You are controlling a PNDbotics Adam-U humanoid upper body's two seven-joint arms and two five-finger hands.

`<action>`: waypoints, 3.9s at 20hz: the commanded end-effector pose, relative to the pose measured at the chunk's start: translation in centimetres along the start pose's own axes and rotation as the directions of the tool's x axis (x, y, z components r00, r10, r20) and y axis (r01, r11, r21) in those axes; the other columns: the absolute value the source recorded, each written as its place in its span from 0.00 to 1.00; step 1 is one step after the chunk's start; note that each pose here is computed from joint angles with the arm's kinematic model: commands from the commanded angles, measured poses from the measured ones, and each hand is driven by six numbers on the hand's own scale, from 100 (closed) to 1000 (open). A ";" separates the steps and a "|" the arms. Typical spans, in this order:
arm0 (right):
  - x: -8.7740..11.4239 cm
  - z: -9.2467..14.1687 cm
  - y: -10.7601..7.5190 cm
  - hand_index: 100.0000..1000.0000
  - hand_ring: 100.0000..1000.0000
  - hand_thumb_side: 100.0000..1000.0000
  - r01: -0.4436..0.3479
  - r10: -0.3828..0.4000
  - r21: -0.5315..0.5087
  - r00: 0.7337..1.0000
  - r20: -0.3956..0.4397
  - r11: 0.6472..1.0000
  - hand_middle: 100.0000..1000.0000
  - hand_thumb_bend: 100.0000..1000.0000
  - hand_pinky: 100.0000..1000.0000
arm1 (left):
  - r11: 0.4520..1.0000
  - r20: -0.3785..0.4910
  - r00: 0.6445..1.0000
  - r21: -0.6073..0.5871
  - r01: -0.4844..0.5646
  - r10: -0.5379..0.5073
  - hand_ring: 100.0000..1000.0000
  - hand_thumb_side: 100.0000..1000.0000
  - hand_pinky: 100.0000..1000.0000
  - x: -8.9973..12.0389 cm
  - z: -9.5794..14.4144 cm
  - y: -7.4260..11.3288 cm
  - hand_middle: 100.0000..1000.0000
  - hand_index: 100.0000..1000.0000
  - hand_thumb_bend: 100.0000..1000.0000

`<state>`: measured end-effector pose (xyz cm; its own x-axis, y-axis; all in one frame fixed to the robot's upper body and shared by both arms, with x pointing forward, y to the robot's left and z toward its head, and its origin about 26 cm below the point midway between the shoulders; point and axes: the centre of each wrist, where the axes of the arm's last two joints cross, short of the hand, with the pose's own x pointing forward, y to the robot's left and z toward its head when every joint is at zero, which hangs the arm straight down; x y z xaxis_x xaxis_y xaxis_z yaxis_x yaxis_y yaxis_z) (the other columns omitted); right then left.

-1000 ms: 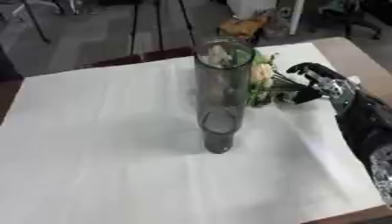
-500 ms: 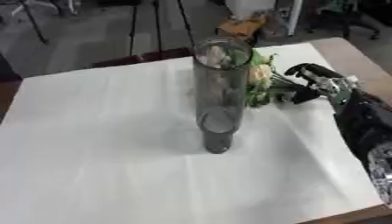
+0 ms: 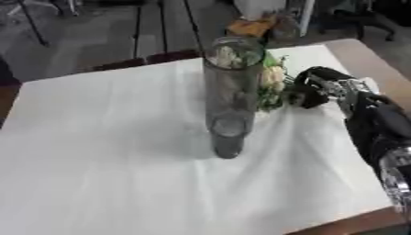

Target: Arrange flowers into the vase.

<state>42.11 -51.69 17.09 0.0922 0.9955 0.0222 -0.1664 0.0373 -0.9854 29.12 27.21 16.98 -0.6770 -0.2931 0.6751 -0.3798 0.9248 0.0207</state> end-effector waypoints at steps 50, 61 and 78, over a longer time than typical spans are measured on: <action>2.2 0.5 -6.5 0.00 0.00 0.00 0.285 -0.373 -0.688 0.928 0.021 0.668 0.00 0.24 0.00 | 1.000 0.022 0.999 0.006 0.028 -0.028 0.63 0.96 0.68 0.3 -0.1 0.6 0.61 0.82 0.47; 1.7 0.6 -5.8 0.00 0.00 0.00 0.393 -0.470 -0.664 0.880 0.071 0.636 0.00 0.19 0.00 | 0.999 0.020 0.999 0.006 0.032 -0.032 0.63 0.96 0.68 0.2 -0.1 0.7 0.61 0.82 0.47; -0.3 2.1 -6.7 0.02 0.00 0.00 0.521 -0.605 -0.693 0.781 0.152 0.498 0.00 0.13 0.00 | 0.999 0.020 0.999 0.011 0.039 -0.040 0.63 0.96 0.69 0.2 0.0 0.8 0.60 0.81 0.47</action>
<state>42.56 -49.77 20.02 0.0479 0.7451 0.6652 0.5682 0.5274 -0.6317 28.84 27.40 16.36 -0.6602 -0.3100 0.6841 -0.4002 0.9160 0.0288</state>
